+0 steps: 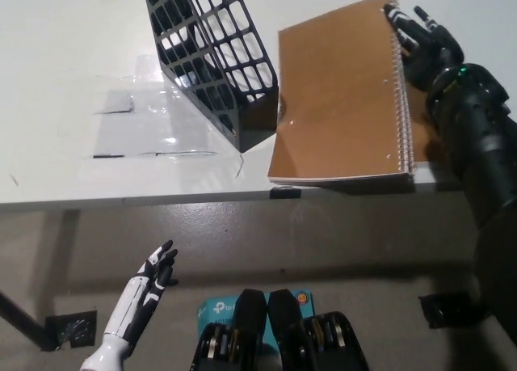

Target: Use the right hand to pick up a book from the book holder on the left side and put it on another book on the right side

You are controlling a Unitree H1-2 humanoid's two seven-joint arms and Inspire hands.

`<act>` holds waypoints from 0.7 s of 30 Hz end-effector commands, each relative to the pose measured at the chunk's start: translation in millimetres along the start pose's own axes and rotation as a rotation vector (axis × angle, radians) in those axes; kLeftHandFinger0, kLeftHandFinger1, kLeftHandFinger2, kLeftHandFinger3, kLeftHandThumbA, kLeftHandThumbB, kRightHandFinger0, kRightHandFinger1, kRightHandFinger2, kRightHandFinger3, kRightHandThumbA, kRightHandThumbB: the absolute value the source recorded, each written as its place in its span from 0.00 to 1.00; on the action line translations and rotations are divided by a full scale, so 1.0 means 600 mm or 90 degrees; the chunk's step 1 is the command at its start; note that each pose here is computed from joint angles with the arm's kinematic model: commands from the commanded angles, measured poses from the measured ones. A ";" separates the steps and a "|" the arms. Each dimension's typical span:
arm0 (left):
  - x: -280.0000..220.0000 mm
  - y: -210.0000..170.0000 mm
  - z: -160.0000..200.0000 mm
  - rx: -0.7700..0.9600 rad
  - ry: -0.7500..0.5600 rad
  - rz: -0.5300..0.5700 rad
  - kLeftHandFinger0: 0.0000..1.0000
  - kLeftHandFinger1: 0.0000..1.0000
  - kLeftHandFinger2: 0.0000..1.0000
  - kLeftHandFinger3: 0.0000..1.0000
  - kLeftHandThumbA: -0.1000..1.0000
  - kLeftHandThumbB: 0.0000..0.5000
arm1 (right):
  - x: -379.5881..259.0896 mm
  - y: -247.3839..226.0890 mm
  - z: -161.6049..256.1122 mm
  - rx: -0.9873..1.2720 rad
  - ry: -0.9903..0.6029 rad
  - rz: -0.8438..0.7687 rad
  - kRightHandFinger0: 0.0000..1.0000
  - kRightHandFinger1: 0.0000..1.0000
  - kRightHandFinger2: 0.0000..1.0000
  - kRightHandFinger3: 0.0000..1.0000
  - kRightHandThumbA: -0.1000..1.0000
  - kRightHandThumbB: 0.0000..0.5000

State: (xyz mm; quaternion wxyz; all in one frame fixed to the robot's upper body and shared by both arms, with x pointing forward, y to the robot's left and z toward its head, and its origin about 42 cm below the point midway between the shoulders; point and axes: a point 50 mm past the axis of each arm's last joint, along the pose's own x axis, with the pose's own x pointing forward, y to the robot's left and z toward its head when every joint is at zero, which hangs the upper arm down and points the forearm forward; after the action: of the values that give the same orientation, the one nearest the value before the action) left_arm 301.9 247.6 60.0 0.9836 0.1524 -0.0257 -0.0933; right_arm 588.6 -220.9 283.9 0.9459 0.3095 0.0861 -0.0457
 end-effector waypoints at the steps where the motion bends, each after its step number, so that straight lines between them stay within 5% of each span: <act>1: 0.005 0.006 0.014 0.008 -0.037 0.006 0.84 0.97 0.94 0.97 0.98 0.28 | -0.005 0.063 0.166 -0.015 -0.165 0.041 0.00 0.42 0.88 1.00 0.00 0.17; 6: 0.004 0.004 0.012 0.001 -0.034 0.006 0.83 0.97 0.94 0.97 0.99 0.29 | -0.009 0.060 0.208 -0.051 -0.195 0.029 0.00 0.38 0.82 0.96 0.00 0.17; 14: 0.005 0.003 0.012 0.008 -0.034 0.006 0.84 0.96 0.95 0.97 1.00 0.29 | -0.019 0.068 0.267 -0.060 -0.211 0.027 0.00 0.45 0.89 1.00 0.00 0.21; 19: 0.004 0.004 0.012 0.003 -0.035 0.008 0.82 0.96 0.94 0.97 1.00 0.29 | -0.016 0.065 0.260 -0.115 -0.183 0.020 0.00 0.37 0.90 1.00 0.00 0.31; 20: 0.004 0.003 0.013 0.005 -0.032 0.006 0.82 0.96 0.94 0.97 1.00 0.29 | -0.014 0.064 0.250 -0.135 -0.180 0.023 0.00 0.34 0.88 0.86 0.00 0.28; 21: 0.006 0.003 0.014 0.006 -0.033 0.005 0.82 0.96 0.94 0.97 1.00 0.29 | -0.014 0.065 0.249 -0.137 -0.182 0.024 0.00 0.35 0.92 0.88 0.00 0.26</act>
State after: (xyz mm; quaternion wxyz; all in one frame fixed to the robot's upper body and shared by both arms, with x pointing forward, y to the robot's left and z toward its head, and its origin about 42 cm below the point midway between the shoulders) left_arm 301.9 247.7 60.0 0.9836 0.1527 -0.0257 -0.0930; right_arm 601.8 -275.5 361.7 0.9702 0.2282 0.0197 -0.0787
